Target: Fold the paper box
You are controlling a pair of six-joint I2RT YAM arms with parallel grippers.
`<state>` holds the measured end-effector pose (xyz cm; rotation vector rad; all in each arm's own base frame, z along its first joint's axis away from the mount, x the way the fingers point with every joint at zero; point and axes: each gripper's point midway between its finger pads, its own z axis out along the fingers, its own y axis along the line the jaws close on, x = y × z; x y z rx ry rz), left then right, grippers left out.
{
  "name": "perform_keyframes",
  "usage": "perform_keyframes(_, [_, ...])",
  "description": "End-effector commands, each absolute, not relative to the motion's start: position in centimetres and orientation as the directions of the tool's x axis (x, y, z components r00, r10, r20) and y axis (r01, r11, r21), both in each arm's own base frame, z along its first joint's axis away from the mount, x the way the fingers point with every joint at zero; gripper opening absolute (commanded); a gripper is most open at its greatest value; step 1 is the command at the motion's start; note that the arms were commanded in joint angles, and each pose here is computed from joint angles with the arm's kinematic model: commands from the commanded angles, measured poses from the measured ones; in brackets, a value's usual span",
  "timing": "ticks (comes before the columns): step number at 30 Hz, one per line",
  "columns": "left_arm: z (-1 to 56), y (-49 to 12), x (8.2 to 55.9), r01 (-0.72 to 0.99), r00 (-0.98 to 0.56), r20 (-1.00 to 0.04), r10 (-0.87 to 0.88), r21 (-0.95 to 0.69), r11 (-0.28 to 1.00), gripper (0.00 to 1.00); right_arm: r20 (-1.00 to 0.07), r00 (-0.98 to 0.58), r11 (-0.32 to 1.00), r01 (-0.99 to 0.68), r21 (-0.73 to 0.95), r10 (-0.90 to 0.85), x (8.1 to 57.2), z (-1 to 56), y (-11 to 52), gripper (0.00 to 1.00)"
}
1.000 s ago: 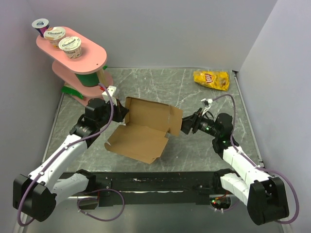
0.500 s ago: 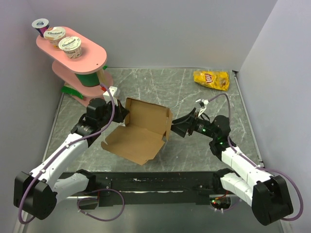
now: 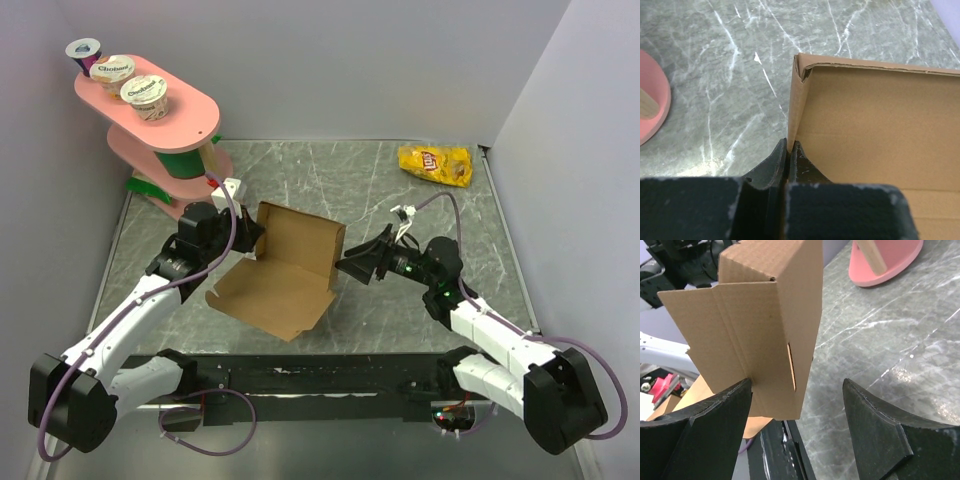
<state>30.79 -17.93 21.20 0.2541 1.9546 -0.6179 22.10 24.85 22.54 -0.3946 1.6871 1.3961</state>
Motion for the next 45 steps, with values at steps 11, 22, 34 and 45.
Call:
perform_keyframes(11, [22.8,-17.8,31.3,0.420,-0.405,-0.909,-0.102,-0.284,0.862,0.01,-0.817,-0.454,0.332,-0.756,0.564,0.354,22.9,26.2,26.0,0.80])
perform_keyframes(22, [22.3,-17.8,31.3,0.406,-0.415,-0.906,-0.083,-0.266,0.875,0.01,-0.807,-0.465,0.297,-0.763,0.574,0.365,22.3,26.7,26.6,0.80])
perform_keyframes(34, [22.3,-18.0,31.2,0.397,-0.402,-0.913,-0.067,-0.240,0.886,0.01,-0.822,-0.462,0.364,-0.741,0.565,0.334,23.1,25.4,27.1,0.77])
perform_keyframes(45, [22.4,-16.9,31.2,0.272,-0.386,-0.918,-0.091,-0.208,0.940,0.01,-0.797,-0.487,0.674,-0.455,0.582,0.358,27.0,21.8,25.7,0.72])
